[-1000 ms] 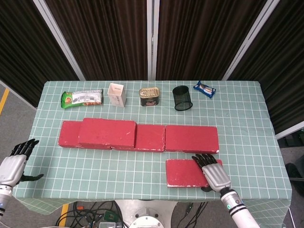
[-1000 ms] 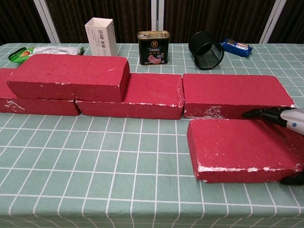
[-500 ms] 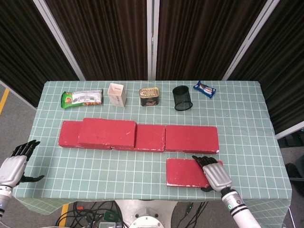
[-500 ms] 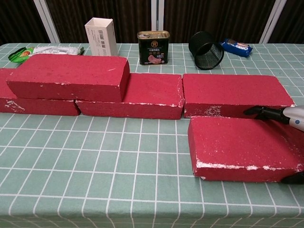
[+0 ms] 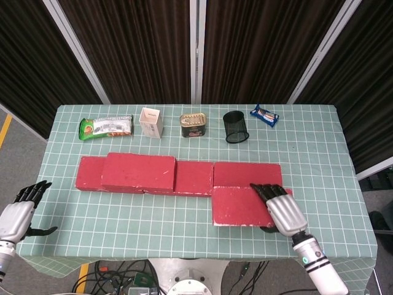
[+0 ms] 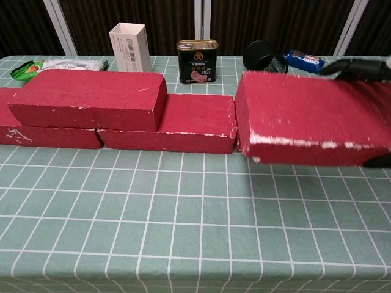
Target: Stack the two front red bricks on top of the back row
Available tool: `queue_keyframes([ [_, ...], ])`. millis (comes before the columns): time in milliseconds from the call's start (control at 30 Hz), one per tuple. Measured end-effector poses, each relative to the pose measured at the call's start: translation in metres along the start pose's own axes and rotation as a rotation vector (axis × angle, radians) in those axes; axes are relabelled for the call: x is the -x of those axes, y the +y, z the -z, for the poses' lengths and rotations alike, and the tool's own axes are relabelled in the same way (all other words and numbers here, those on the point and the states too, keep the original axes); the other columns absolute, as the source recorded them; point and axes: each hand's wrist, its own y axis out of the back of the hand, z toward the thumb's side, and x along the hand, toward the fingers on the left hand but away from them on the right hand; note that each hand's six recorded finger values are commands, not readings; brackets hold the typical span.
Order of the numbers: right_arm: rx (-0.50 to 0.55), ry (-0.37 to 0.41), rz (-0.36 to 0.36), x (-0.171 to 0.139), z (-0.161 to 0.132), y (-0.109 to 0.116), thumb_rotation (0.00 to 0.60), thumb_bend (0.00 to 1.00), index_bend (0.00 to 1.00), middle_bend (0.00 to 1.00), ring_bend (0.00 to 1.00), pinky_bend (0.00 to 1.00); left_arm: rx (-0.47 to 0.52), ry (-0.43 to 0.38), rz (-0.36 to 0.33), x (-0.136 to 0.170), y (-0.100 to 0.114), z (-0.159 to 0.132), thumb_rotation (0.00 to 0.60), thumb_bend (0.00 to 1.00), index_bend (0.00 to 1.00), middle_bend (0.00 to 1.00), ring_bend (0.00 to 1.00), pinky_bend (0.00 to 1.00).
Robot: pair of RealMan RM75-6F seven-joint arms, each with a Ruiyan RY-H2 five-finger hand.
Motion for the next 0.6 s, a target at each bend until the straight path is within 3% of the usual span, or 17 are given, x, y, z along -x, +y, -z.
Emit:
queue_keyframes([
  [200,-0.004,0.018,0.031,0.049,0.001,0.028,0.6,0.01,0.08,0.22,0.15,0.22,-0.012,-0.033,-0.061,-0.002,0.008,-0.007,0.6,0.0,0.0,0.0,0.0,0.0],
  [600,-0.002,0.058,-0.087,0.12,-0.015,0.028,0.6,0.01,0.08,0.21,0.15,0.21,-0.014,-0.037,-0.1,-0.001,0.009,-0.009,0.6,0.0,0.0,0.0,0.0,0.0],
])
